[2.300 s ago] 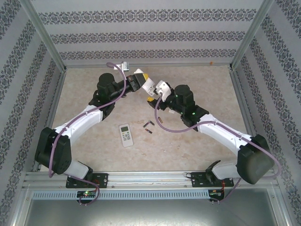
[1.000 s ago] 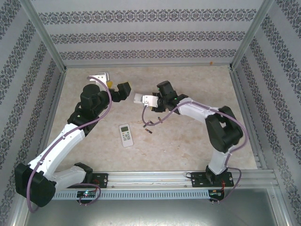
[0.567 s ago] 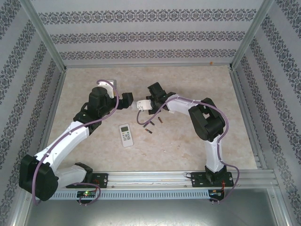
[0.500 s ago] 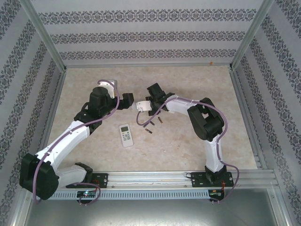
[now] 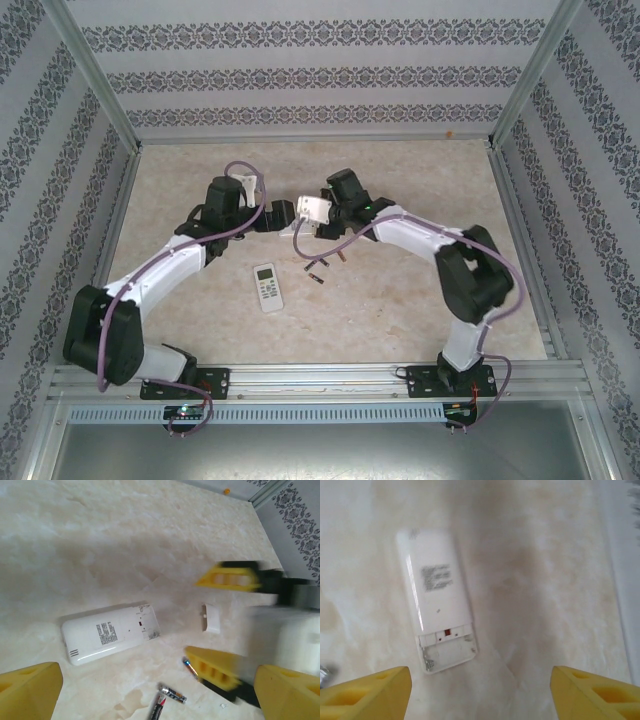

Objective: Load the batteries into the remote control

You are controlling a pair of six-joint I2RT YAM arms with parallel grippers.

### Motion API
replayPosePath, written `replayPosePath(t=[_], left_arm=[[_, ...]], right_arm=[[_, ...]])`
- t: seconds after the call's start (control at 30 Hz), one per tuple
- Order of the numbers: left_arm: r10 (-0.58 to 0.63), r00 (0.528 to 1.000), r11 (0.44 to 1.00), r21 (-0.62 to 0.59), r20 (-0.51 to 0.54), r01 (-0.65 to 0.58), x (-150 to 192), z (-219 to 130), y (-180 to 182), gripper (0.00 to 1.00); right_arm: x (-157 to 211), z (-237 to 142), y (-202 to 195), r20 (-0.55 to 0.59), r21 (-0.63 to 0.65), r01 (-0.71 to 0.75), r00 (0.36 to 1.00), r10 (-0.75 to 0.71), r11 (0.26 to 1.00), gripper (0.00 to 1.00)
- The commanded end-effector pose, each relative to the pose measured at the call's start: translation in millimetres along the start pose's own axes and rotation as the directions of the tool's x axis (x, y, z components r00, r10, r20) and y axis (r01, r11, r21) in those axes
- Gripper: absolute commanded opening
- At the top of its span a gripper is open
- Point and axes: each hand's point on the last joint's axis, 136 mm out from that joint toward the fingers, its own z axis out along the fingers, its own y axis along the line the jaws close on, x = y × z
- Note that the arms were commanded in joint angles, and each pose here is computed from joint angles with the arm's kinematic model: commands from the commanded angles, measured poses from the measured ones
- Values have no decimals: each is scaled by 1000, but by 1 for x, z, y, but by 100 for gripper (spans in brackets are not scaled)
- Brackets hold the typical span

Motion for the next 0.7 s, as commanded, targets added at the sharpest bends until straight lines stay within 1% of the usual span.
replayPosePath(t=[0.0, 0.03, 0.07, 0.1, 0.17, 0.2, 0.23, 0.27, 0.3, 0.37, 0.4, 0.5, 0.67], left_arm=[[-97, 993, 994, 46, -73, 101, -2, 10, 3, 98], [-105, 990, 993, 48, -88, 110, -1, 14, 6, 98], [-109, 989, 993, 40, -99, 113, -2, 18, 9, 98], [-111, 987, 993, 23, -112, 115, -1, 22, 13, 98], [-108, 986, 994, -1, -128, 109, -1, 26, 18, 98], [-105, 986, 995, -10, -133, 104, -2, 28, 20, 98], [-103, 985, 995, -14, -137, 102, -3, 29, 20, 98], [-100, 985, 995, -16, -138, 99, -4, 29, 20, 98], [-98, 986, 995, -13, -137, 97, -5, 29, 19, 99], [-98, 986, 995, -11, -139, 97, -5, 29, 19, 99], [-100, 984, 995, -14, -144, 99, -4, 29, 20, 99], [-105, 983, 994, -17, -150, 103, -1, 29, 20, 100], [-108, 982, 994, -23, -154, 106, 2, 27, 22, 100]], right_arm=[[-22, -43, -32, 139, 84, -574, 816, 561, 815, 71], [-13, -49, -36, 127, 121, -696, 718, 684, 708, 68], [-2, -54, -33, 113, 152, -802, 594, 796, 577, 63], [5, -56, -23, 93, 140, -871, 484, 870, 470, 58], [5, -55, 5, 41, 30, -933, 360, 932, 359, 55], [6, -55, 18, 11, -14, -946, 324, 946, 325, 53], [6, -56, 26, -11, -35, -952, 304, 953, 303, 50], [8, -55, 34, -40, -49, -958, 284, 958, 282, 46], [9, -53, 44, -79, -76, -959, 278, 957, 272, 44], [6, -45, 63, -157, -142, -950, 301, 941, 280, 42], [8, -40, 71, -197, -153, -946, 312, 929, 286, 42], [18, -25, 87, -271, -159, -933, 355, 895, 322, 41], [37, -4, 100, -335, -115, -911, 411, 848, 396, 40]])
